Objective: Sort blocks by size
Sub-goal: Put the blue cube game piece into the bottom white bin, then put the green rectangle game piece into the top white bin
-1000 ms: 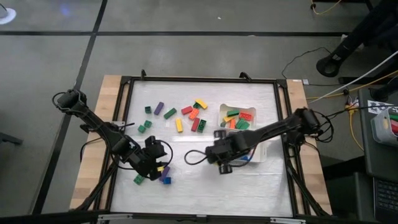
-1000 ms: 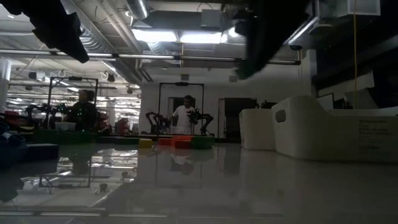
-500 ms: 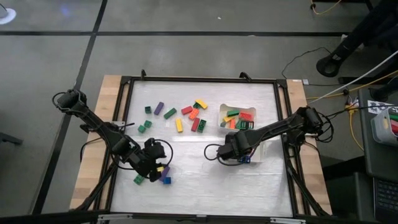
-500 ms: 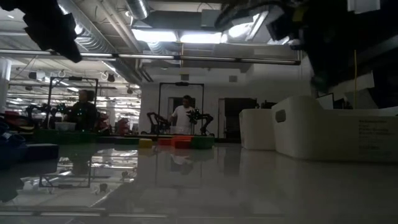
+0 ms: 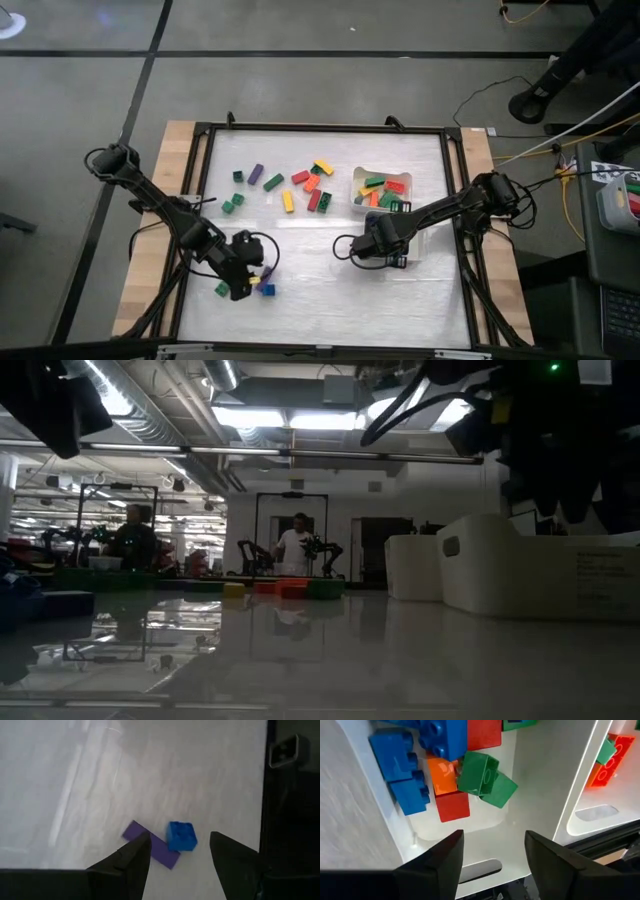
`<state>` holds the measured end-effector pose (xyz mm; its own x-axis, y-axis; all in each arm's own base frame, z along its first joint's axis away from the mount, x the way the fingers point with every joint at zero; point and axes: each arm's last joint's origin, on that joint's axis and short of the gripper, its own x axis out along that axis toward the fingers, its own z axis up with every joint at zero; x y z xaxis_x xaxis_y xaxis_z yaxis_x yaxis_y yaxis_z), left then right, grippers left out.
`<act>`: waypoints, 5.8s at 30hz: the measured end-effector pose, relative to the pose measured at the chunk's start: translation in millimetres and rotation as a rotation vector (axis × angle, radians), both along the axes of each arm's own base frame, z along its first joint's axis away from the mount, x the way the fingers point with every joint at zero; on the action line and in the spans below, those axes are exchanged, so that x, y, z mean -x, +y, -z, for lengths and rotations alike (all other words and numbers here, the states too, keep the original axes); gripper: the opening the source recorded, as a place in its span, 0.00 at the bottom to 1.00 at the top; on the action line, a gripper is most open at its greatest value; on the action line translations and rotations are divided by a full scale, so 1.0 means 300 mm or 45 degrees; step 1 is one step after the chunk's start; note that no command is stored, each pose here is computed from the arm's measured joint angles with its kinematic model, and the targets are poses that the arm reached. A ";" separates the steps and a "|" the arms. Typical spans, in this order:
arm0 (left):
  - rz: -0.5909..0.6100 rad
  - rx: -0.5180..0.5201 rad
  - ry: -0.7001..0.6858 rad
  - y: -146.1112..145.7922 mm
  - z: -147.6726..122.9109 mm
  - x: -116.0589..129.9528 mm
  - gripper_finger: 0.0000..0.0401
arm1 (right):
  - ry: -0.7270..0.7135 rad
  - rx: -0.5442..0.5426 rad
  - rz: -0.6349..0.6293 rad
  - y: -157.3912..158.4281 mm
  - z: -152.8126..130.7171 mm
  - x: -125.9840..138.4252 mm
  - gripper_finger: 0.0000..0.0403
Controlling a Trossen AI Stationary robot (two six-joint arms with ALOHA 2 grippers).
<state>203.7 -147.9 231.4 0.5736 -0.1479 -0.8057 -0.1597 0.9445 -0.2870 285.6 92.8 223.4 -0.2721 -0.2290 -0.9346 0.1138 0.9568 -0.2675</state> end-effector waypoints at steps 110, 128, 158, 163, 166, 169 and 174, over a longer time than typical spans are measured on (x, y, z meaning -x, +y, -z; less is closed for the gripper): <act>0.397 -0.430 -0.099 -0.118 0.336 -0.224 0.30 | -0.139 0.044 -0.150 0.057 -0.060 -0.022 0.52; 0.059 -0.348 -1.075 0.256 0.226 -0.697 0.30 | -0.541 0.270 -0.297 0.076 -0.255 0.096 0.52; 0.028 -0.352 -0.416 0.355 -0.048 -0.556 0.56 | -0.950 0.282 -0.417 0.052 -0.295 -0.031 0.52; -0.080 -0.353 -0.433 0.352 -0.060 -0.371 0.56 | -1.018 0.257 -0.446 -0.032 -0.302 -0.103 0.52; -0.124 -0.328 -0.436 0.337 -0.037 -0.265 0.56 | -0.966 0.228 -0.616 -0.081 -0.287 -0.145 0.52; -0.143 -0.298 -0.434 0.319 -0.008 -0.178 0.56 | -0.904 0.196 -0.799 -0.133 -0.249 -0.200 0.52; -0.123 -0.281 -0.447 0.289 0.042 -0.077 0.56 | -0.887 0.081 -0.972 -0.220 -0.136 -0.319 0.52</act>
<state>226.7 -61.2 218.9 0.8214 0.0743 -0.5654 -0.1793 0.9748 -0.1324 381.2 26.8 264.2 0.5628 -0.1681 -0.8093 -0.3681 0.8257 -0.4274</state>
